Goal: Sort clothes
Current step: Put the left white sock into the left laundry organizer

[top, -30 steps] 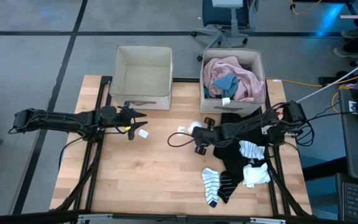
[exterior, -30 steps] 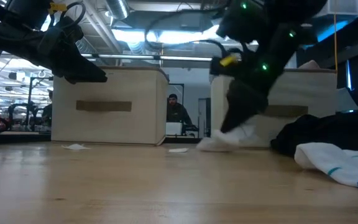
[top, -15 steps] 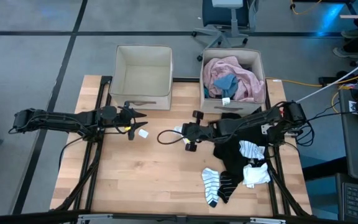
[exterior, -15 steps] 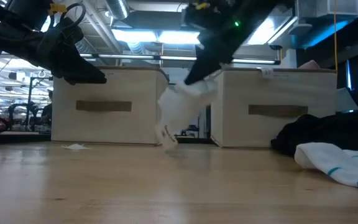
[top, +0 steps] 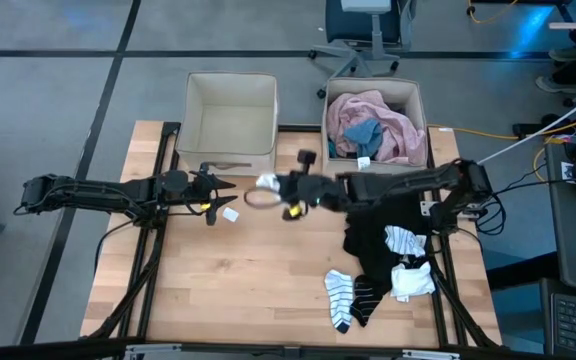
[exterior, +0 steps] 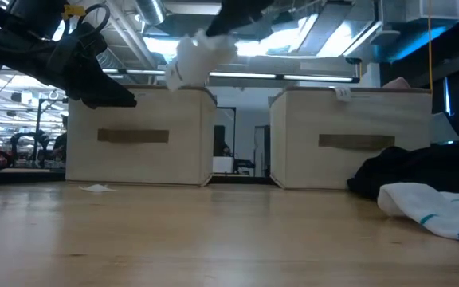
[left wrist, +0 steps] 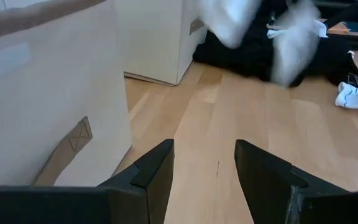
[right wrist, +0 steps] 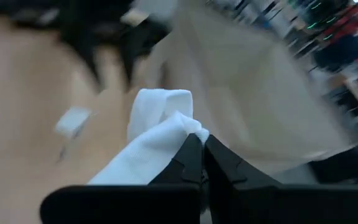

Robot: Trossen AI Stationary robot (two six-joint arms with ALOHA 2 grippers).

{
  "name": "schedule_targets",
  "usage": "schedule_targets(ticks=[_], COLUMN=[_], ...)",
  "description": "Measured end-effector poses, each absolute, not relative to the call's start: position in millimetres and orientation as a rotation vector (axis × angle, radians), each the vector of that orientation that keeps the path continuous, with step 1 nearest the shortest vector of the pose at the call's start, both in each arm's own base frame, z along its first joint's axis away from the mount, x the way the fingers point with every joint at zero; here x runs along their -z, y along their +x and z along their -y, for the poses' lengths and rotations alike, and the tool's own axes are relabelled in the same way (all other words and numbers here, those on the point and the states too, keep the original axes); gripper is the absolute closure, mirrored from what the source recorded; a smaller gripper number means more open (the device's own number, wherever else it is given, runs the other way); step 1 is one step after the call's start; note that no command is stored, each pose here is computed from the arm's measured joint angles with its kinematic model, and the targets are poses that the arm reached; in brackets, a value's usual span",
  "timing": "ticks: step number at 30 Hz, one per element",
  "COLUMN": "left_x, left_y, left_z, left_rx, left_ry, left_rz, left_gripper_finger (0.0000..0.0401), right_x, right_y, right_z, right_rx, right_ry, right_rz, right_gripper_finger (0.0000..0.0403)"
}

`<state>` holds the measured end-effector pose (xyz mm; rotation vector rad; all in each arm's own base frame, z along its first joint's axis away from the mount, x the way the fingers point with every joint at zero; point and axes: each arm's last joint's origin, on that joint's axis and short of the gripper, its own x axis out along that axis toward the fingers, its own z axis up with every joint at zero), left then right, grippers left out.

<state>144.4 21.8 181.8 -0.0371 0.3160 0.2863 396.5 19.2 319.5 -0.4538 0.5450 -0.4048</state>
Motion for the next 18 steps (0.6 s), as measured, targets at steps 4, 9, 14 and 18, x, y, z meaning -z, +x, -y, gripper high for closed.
schedule_targets(ticks=[4, 9, 14, 18], left_x=[-182, -182, -182, -182], left_y=[144, 144, 144, 144], left_z=[-22, -22, -22, -22], left_rx=[-0.287, -0.288, -0.288, -0.287], left_ry=[-0.042, -0.043, -0.044, -0.042], left_rz=[-0.315, -0.315, -0.315, -0.315], left_gripper_finger=[0.0239, 0.0239, 0.0239, 0.0239], right_x=[-342, -352, -341, -324], right_y=[403, 407, 414, 423], right_z=[7, 53, 94, 117], right_rx=[0.466, 0.507, 0.522, 0.538], right_ry=[-0.485, -0.46, -0.396, -0.38], right_rz=[-0.417, -0.285, -0.238, -0.226], right_gripper_finger=[0.0398, 0.0398, 0.0398, 0.0398])
